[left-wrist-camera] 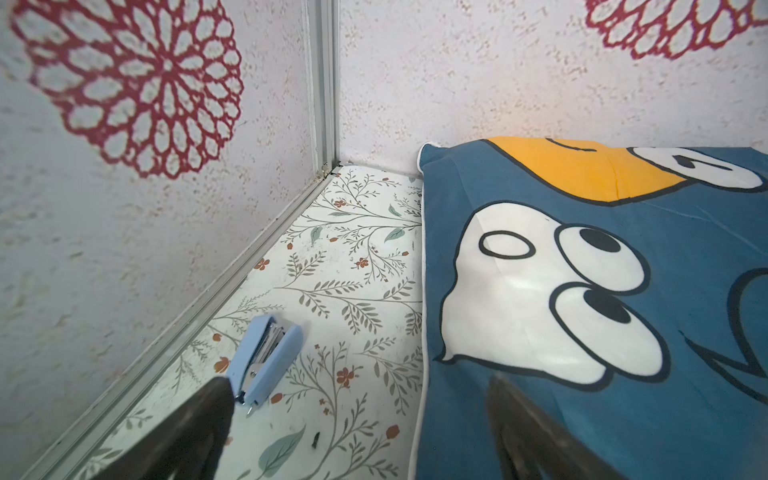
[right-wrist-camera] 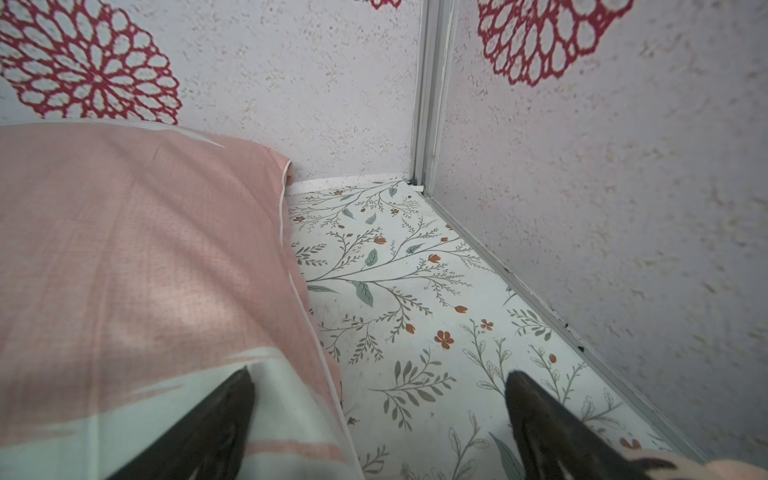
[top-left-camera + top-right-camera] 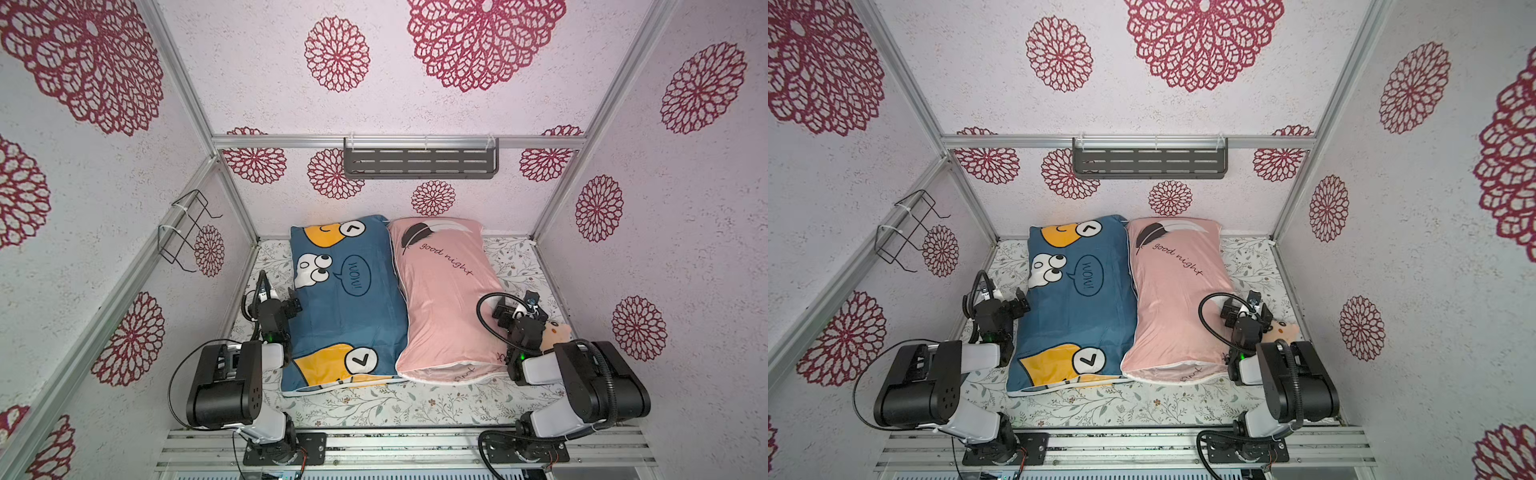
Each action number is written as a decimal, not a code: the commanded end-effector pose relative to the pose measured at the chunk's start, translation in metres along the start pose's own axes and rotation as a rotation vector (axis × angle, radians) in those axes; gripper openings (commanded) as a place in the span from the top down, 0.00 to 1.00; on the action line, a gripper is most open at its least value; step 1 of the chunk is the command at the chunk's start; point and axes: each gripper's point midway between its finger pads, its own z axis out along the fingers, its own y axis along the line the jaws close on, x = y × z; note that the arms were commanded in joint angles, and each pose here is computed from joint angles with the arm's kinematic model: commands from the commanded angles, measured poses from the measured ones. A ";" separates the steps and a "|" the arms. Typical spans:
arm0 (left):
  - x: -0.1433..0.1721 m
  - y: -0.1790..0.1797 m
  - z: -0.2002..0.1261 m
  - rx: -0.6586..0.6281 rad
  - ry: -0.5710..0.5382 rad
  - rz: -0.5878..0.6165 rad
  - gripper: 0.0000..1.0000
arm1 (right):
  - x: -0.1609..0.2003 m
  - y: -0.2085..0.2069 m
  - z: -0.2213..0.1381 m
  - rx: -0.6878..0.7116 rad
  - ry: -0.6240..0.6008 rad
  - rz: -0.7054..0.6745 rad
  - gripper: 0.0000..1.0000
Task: Zip up pillowcases
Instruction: Adjust the pillowcase at the center of the board.
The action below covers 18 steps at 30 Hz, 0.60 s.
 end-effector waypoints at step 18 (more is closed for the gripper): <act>-0.004 0.000 -0.001 0.001 -0.020 0.013 0.02 | 0.008 -0.005 0.003 0.029 0.036 -0.025 0.01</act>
